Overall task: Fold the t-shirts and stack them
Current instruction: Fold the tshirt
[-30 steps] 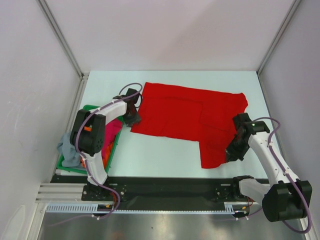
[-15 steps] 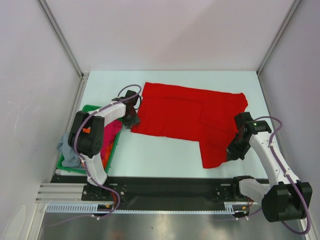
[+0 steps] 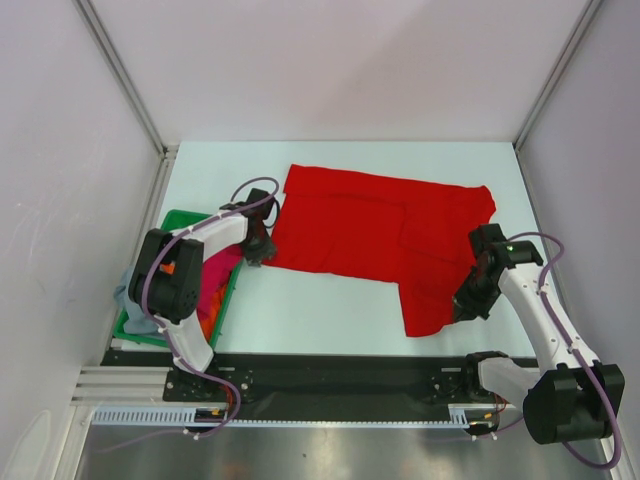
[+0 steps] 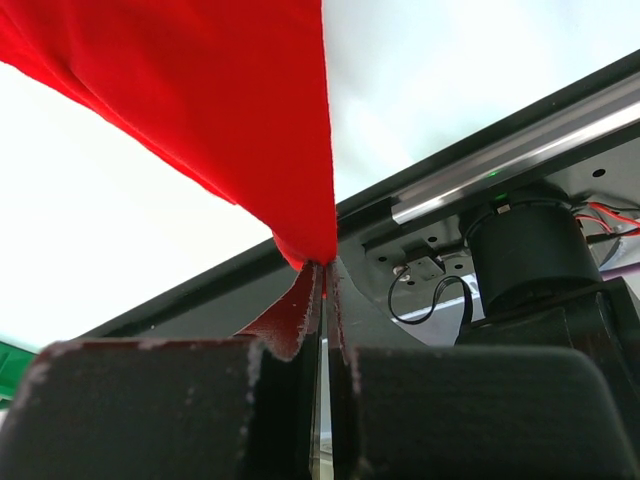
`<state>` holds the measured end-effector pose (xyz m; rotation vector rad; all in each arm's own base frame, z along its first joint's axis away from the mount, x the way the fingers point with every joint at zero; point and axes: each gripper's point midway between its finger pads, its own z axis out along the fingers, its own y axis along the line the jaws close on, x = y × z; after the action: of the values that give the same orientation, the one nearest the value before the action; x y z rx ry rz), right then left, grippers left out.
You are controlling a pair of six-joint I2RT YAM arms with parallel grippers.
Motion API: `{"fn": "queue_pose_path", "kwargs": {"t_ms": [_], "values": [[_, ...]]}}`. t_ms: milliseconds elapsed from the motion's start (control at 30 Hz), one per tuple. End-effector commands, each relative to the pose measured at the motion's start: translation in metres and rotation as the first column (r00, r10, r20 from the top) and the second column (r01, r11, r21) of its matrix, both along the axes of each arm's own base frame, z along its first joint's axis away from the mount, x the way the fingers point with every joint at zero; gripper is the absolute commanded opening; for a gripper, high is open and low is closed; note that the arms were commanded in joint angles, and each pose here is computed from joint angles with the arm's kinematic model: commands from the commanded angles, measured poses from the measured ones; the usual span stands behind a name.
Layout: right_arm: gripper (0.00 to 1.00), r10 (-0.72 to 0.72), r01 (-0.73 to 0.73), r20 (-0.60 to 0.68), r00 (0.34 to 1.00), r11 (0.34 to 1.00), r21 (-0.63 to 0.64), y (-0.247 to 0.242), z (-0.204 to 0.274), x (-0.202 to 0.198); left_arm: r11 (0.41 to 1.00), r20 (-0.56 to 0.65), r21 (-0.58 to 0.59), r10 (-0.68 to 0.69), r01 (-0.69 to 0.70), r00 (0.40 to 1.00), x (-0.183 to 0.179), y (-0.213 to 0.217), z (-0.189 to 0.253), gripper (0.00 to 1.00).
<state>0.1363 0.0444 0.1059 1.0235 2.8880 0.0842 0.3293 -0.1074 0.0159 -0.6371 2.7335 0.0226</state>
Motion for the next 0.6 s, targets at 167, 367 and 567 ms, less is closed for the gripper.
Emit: {"fn": "queue_pose_path", "kwargs": {"t_ms": [167, 367, 567], "values": [[0.00, 0.023, -0.022, 0.053, 0.998, 1.000, -0.008, -0.003, 0.022, 0.013, 1.000, 0.043, 0.007, 0.018, -0.019, 0.999, 0.015, 0.002, -0.002, 0.13], [0.00, 0.030, -0.025, 0.083, 0.996, 0.998, -0.053, -0.019, 0.041, 0.019, 0.999, 0.079, 0.030, -0.018, 0.015, 0.997, 0.016, 0.006, 0.011, 0.00], [0.00, -0.021, 0.021, 0.112, 0.993, 1.000, -0.002, -0.028, 0.061, 0.020, 0.997, 0.145, 0.038, -0.066, 0.062, 0.987, 0.014, 0.010, 0.042, 0.00]]}}
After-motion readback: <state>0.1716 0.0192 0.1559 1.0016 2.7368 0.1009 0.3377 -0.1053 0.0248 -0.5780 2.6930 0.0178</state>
